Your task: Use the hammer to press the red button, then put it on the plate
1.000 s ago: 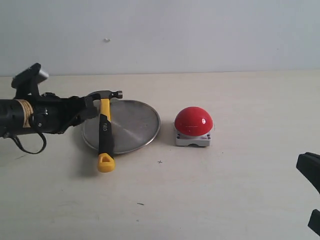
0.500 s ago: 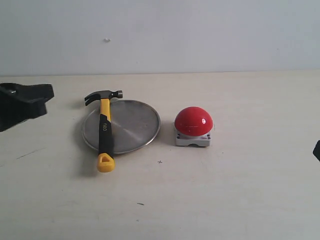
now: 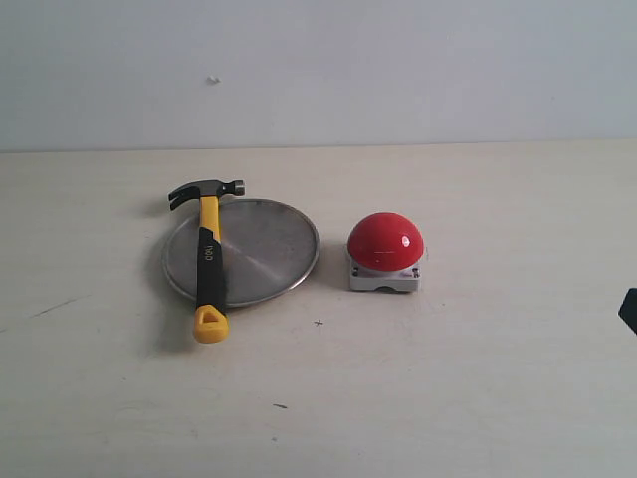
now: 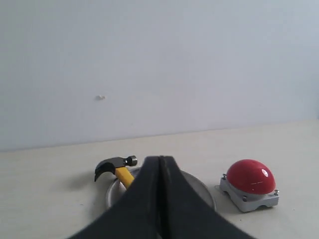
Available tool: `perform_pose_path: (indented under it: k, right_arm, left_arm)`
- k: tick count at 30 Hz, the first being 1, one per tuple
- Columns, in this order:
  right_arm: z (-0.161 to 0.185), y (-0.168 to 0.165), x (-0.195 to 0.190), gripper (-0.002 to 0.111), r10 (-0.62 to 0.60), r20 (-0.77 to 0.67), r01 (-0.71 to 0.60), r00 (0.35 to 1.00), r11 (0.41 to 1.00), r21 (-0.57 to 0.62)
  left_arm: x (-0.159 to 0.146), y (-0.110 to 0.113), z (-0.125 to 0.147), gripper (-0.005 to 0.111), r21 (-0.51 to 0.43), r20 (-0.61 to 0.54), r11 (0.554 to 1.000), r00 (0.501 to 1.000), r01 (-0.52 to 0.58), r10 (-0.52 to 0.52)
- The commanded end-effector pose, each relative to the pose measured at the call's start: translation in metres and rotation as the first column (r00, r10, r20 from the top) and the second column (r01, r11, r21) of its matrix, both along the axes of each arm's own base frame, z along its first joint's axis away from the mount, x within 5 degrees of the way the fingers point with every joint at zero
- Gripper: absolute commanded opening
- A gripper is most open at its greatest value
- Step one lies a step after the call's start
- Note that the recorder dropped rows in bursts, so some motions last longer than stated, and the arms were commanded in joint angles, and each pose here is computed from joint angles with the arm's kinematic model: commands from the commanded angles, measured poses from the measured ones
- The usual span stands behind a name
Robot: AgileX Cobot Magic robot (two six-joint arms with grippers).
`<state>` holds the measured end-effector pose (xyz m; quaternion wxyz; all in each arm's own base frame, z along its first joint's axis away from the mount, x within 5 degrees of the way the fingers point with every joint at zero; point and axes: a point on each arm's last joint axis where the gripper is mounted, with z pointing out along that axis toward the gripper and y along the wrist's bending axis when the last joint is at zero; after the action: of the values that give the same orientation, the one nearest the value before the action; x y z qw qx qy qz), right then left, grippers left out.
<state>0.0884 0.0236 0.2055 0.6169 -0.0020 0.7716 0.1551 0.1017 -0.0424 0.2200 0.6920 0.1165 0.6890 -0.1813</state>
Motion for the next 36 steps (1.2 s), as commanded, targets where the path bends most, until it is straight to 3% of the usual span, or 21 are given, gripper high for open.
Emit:
perform_pose_path:
  k: [1, 15, 22, 26, 31, 36]
  right_arm:
    - [-0.001, 0.000, -0.001, 0.002, 0.010, 0.004, -0.010, 1.000, 1.000, -0.017]
    - [-0.002, 0.002, -0.001, 0.002, 0.040, 0.008, -0.039, 0.999, 0.998, -0.056]
    - [-0.001, 0.001, -0.001, 0.002, 0.037, 0.030, -0.034, 0.999, 0.995, -0.091]
    - [-0.004, 0.001, -0.001, 0.002, 0.017, -0.020, -0.018, 1.000, 0.999, -0.028]
    - [-0.004, 0.001, -0.001, 0.002, 0.017, -0.021, -0.017, 1.000, 0.999, -0.027]
    - [-0.004, 0.001, -0.001, 0.002, 0.017, -0.021, -0.017, 1.000, 0.999, -0.027]
  left_arm:
    - [-0.014, 0.007, -0.001, 0.000, 0.025, 0.049, 0.999, 0.998, -0.037, 0.035]
    - [-0.049, 0.027, 0.000, 0.000, 0.043, 0.152, 0.986, 0.976, -0.162, 0.154]
    - [-0.047, 0.028, -0.006, 0.000, 0.058, 0.105, 0.983, 0.980, -0.173, 0.167]
    - [-0.046, 0.031, -0.017, 0.000, 0.091, -0.007, 0.977, 0.980, -0.195, 0.197]
    - [-0.046, 0.031, -0.017, 0.000, -0.173, -0.137, 0.963, 0.973, -0.206, 0.184]
    - [-0.046, 0.032, -0.019, 0.000, -0.113, -0.127, 0.970, 0.971, -0.217, 0.202]
